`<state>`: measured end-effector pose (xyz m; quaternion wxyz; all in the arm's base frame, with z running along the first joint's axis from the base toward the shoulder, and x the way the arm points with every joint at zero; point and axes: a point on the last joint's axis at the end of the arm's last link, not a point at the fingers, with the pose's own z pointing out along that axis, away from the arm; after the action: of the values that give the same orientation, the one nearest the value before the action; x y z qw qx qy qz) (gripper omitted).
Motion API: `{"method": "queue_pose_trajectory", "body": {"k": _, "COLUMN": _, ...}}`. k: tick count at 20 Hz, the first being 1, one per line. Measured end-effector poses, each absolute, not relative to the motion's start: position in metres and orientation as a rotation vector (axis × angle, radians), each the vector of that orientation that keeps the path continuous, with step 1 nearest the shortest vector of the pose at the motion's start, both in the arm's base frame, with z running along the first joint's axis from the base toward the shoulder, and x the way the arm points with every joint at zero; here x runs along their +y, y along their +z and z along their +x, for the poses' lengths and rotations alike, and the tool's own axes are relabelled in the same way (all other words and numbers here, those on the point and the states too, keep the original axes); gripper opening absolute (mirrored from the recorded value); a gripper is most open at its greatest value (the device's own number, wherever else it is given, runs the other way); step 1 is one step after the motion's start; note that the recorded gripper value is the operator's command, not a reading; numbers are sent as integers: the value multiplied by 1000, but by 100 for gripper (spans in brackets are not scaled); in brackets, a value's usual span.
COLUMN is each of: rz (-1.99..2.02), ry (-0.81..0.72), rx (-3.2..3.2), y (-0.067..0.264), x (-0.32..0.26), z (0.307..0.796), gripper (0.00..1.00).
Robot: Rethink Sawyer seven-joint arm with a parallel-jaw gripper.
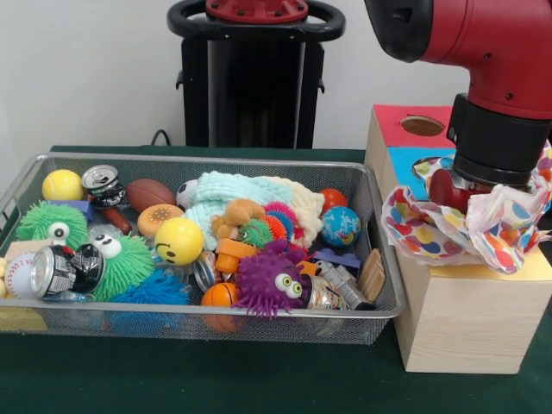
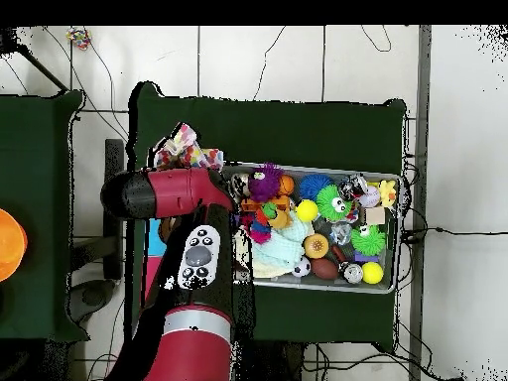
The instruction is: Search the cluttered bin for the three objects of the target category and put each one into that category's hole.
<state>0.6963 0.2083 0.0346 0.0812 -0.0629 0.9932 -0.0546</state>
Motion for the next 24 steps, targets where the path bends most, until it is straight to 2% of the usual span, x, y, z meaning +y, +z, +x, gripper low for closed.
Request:
{"method": "queue_pose_trajectory", "body": {"k": 14, "rz": -174, "ry": -137, "rx": 2979, "y": 36, "x": 206, "z": 699, "gripper": 100}}
{"method": "queue_pose_trajectory", "body": {"k": 20, "rz": -170, "ry": -135, "rx": 3033, "y": 70, "x": 209, "z": 699, "gripper": 100}}
{"method": "queue_pose_trajectory", "body": {"k": 21, "rz": -171, "ry": -136, "rx": 3069, "y": 88, "x": 211, "z": 696, "gripper": 100}}
{"method": "queue_pose_trajectory", "body": {"k": 24, "rz": -174, "ry": -142, "rx": 3104, "y": 111, "x": 213, "z": 696, "gripper": 100}}
